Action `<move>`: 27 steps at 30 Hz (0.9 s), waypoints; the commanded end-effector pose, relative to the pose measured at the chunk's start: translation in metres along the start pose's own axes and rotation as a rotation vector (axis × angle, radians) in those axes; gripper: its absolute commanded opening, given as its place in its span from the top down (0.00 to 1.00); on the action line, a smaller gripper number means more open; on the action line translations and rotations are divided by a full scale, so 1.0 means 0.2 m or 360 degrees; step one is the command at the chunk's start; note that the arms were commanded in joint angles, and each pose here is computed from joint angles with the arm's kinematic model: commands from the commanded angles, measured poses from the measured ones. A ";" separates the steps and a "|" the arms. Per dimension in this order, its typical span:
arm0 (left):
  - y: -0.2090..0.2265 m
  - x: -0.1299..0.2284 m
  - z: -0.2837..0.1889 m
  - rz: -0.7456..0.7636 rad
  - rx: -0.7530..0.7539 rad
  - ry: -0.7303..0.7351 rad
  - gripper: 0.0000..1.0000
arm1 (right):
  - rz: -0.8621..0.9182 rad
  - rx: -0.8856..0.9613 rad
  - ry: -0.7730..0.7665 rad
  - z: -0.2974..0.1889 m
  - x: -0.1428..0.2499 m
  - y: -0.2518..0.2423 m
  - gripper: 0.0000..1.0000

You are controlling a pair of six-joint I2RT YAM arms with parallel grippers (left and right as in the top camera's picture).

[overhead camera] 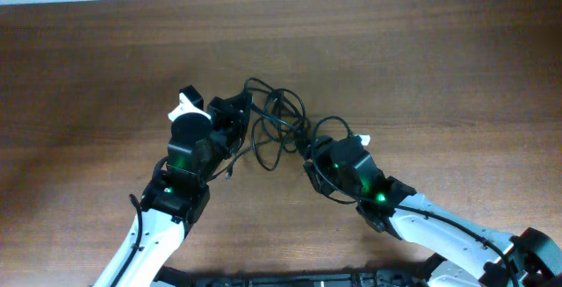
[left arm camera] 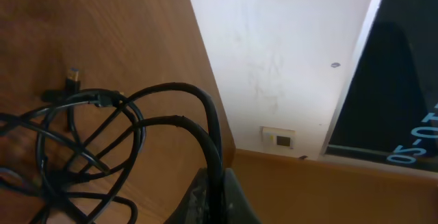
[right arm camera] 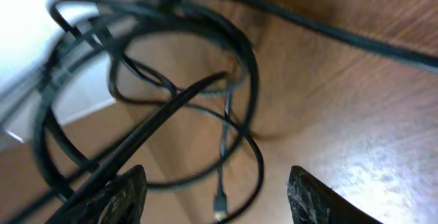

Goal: Untangle cables

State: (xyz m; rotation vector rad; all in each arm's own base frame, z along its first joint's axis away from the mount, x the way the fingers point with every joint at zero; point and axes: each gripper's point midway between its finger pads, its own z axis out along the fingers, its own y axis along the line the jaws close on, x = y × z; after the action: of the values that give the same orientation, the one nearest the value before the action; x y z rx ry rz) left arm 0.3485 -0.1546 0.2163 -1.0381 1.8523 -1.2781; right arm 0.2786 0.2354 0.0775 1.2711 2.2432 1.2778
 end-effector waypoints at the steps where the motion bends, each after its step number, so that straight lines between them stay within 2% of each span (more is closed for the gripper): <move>1: -0.06 0.02 -0.01 -0.0020 0.0047 0.0022 1.00 | 0.0079 -0.0053 -0.0138 0.02 -0.07 0.03 0.36; 15: -0.06 0.04 -0.01 -0.0017 0.0043 0.0058 1.00 | 0.0100 -0.0200 0.0055 0.17 0.03 0.08 0.36; 24: -0.06 0.13 -0.01 0.0004 0.0048 0.0125 1.00 | 0.0285 -0.0136 -0.0009 0.22 0.06 -0.01 0.32; 25: -0.07 0.14 -0.01 0.0007 0.0048 0.0132 1.00 | 0.0306 -0.0134 -0.0019 0.22 0.05 -0.01 0.39; 27: -0.06 0.14 -0.01 0.0007 0.0048 0.0132 1.00 | 0.0305 -0.0135 -0.0019 0.22 0.05 -0.01 0.66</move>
State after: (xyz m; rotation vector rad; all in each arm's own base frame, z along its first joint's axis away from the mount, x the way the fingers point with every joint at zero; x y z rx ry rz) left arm 0.3386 -0.1740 0.2150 -0.9935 1.9026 -1.3132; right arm 0.2938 0.2680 0.0513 1.4460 2.1153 1.4127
